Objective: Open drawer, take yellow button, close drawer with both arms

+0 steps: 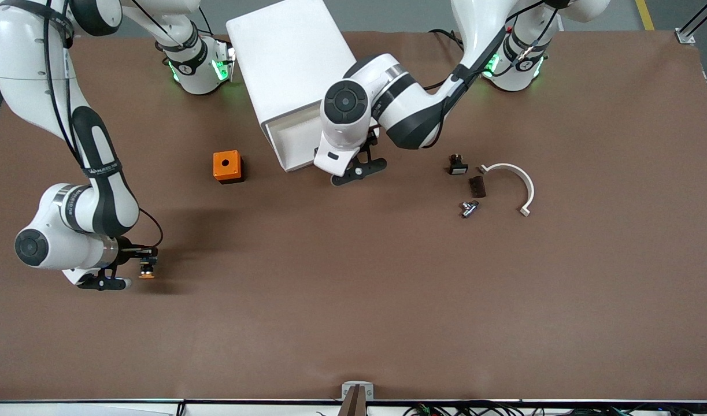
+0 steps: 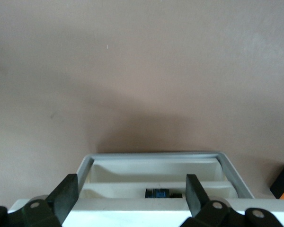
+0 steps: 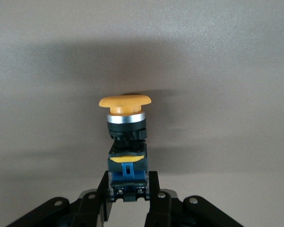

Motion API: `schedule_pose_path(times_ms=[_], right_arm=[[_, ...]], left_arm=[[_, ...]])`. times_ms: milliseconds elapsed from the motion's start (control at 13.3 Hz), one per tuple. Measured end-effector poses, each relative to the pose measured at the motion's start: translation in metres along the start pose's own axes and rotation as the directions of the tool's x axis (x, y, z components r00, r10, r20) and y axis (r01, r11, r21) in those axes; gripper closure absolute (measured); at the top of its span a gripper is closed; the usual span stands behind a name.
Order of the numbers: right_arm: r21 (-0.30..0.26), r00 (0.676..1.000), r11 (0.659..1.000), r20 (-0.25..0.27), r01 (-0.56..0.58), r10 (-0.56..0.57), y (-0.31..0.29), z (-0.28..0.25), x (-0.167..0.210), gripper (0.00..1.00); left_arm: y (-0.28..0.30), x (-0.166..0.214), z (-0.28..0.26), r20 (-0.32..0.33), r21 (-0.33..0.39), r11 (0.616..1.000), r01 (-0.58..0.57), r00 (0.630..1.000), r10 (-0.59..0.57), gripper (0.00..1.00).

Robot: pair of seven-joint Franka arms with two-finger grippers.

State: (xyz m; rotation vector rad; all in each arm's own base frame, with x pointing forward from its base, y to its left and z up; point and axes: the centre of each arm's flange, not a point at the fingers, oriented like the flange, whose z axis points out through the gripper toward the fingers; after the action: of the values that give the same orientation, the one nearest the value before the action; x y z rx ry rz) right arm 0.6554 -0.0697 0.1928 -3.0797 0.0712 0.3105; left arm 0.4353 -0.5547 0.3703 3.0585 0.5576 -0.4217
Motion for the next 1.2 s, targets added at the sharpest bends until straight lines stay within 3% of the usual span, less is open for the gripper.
schedule_pose_path(times_ms=[150, 225, 601, 751, 1202], right_arm=[[0.000, 1.000, 1.000, 0.000, 0.000, 0.000, 0.000, 0.001, 0.000, 0.67], [0.000, 1.000, 1.000, 0.000, 0.000, 0.000, 0.000, 0.002, 0.001, 0.62], [0.002, 1.000, 1.000, -0.008, -0.003, 0.003, -0.001, -0.009, 0.003, 0.13], [0.004, 1.000, 1.000, -0.023, -0.014, 0.014, -0.003, -0.038, 0.002, 0.00], [0.020, 0.997, 0.999, -0.065, -0.028, 0.029, -0.017, -0.172, -0.037, 0.00]], left_arm=[[0.003, -0.015, 0.005, 0.014, 0.007, 1.000, 0.010, 1.000, -0.010, 0.00], [0.005, -0.023, 0.009, 0.022, 0.012, 1.000, 0.014, 1.000, -0.014, 0.00], [0.012, -0.067, 0.029, 0.035, 0.048, 0.999, 0.015, 0.999, -0.017, 0.00], [0.014, -0.083, 0.037, 0.034, 0.062, 0.998, 0.015, 0.999, -0.017, 0.00], [0.014, -0.088, 0.041, 0.033, 0.072, 0.997, 0.029, 0.999, -0.031, 0.00]])
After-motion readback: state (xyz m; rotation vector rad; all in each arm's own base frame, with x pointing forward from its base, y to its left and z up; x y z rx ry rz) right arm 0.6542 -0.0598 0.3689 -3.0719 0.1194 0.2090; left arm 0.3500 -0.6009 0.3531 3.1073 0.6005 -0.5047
